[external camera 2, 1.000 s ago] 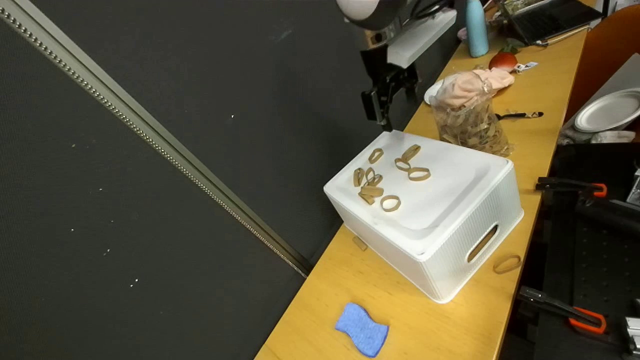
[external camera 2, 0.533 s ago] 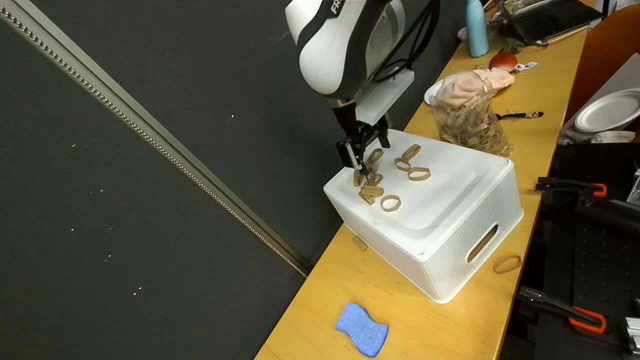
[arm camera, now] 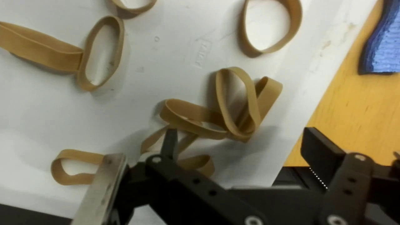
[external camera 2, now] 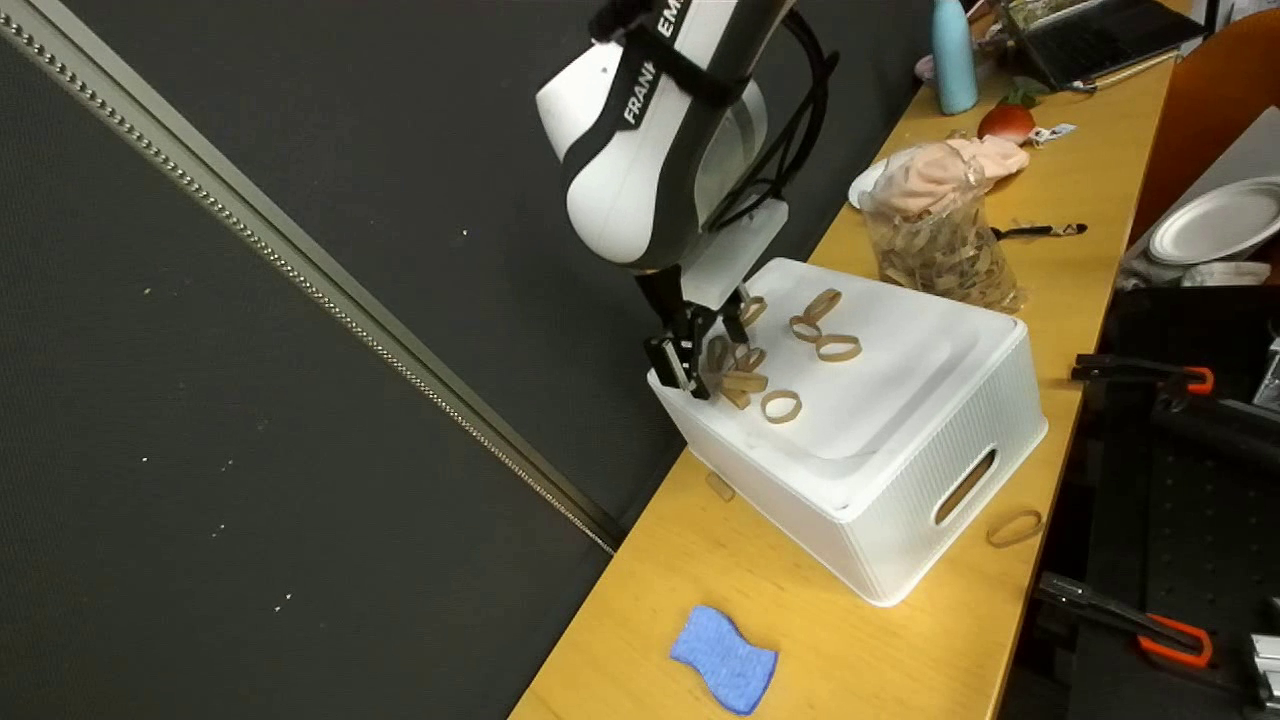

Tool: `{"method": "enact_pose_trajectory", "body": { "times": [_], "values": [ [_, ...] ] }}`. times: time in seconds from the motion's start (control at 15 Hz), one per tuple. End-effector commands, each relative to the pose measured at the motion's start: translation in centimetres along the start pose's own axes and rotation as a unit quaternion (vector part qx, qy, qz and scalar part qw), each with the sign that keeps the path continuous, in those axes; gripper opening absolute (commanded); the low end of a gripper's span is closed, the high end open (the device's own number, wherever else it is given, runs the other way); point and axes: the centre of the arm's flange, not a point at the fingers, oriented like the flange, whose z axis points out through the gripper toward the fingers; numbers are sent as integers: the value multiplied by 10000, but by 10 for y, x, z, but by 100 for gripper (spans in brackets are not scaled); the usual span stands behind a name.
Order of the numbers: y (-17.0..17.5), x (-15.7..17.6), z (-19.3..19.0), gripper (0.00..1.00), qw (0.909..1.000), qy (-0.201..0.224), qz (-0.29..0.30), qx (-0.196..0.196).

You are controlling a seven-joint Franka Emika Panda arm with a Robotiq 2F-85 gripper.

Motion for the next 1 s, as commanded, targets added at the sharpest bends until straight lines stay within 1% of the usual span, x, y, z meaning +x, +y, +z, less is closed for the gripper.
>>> {"method": "enact_pose_trajectory", "body": {
  "times": [0.0,0.2,0.27,0.33,0.4,0.73,0.87,0.93],
  "values": [
    [-9,7,6,100,9999,31,-159,17],
    [-7,2,5,99,9998,-3,-179,-6],
    [-5,0,4,74,9998,11,-174,-4],
    [-3,0,3,74,9999,13,-164,-7],
    [-1,-1,3,67,9999,14,-158,-11],
    [5,-4,3,28,9999,4,-107,-11],
    [7,-7,1,15,10000,7,-79,-22],
    [7,-8,0,6,10000,6,-72,-23]
  ]
}}
